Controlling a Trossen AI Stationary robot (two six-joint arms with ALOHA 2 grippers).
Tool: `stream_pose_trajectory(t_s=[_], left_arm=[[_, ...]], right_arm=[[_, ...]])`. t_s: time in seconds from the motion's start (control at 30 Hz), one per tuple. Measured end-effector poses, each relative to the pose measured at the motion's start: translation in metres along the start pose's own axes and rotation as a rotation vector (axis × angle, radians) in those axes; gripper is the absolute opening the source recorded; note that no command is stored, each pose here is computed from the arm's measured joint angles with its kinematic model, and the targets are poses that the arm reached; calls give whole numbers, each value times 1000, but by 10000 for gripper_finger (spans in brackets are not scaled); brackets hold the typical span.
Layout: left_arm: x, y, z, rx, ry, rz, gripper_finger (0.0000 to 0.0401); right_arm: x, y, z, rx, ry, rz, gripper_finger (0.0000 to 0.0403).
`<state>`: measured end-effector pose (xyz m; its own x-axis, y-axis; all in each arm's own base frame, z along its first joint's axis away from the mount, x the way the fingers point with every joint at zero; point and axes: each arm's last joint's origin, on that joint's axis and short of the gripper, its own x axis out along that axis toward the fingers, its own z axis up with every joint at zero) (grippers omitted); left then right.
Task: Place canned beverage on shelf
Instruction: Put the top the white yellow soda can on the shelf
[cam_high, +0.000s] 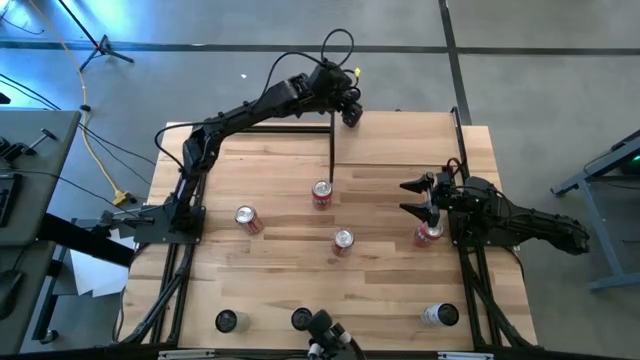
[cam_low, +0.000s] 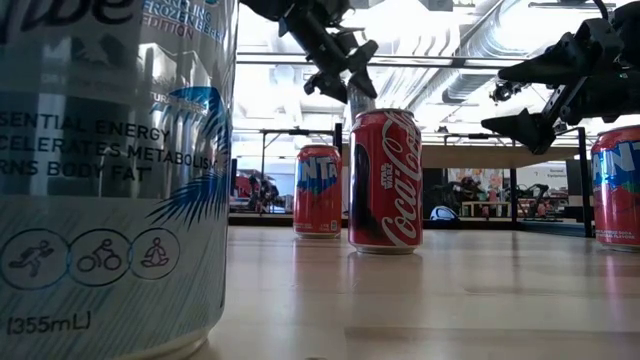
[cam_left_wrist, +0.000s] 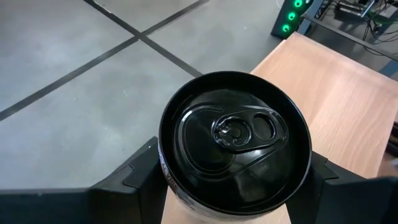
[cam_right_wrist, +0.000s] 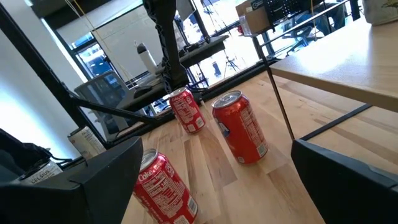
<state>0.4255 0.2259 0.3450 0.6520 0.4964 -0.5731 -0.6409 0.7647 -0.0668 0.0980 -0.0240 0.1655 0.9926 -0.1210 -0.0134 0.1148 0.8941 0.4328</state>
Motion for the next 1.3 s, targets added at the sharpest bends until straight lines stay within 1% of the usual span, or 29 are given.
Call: stream_pose_trajectory(t_s=[0.27, 0.4, 0.77, 0.87, 1.03, 1.13, 1.3], left_arm=[[-10, -3, 4, 17, 25, 24, 214], [-15, -2, 4, 24, 60, 46, 220], [-14, 3, 7, 16, 44, 53, 227], [-14, 5, 8, 10, 39, 31, 228], [-14, 7, 8, 8, 38, 31, 228], [-14, 6, 8, 9, 39, 29, 236], [-14, 5, 8, 10, 39, 25, 263]], right_arm=[[0, 0, 0, 0, 0, 0, 399], [0, 0, 0, 0, 0, 0, 399], [0, 0, 0, 0, 0, 0, 399], [0, 0, 0, 0, 0, 0, 399], [0, 0, 0, 0, 0, 0, 399], [0, 0, 0, 0, 0, 0, 399], [0, 0, 0, 0, 0, 0, 399]])
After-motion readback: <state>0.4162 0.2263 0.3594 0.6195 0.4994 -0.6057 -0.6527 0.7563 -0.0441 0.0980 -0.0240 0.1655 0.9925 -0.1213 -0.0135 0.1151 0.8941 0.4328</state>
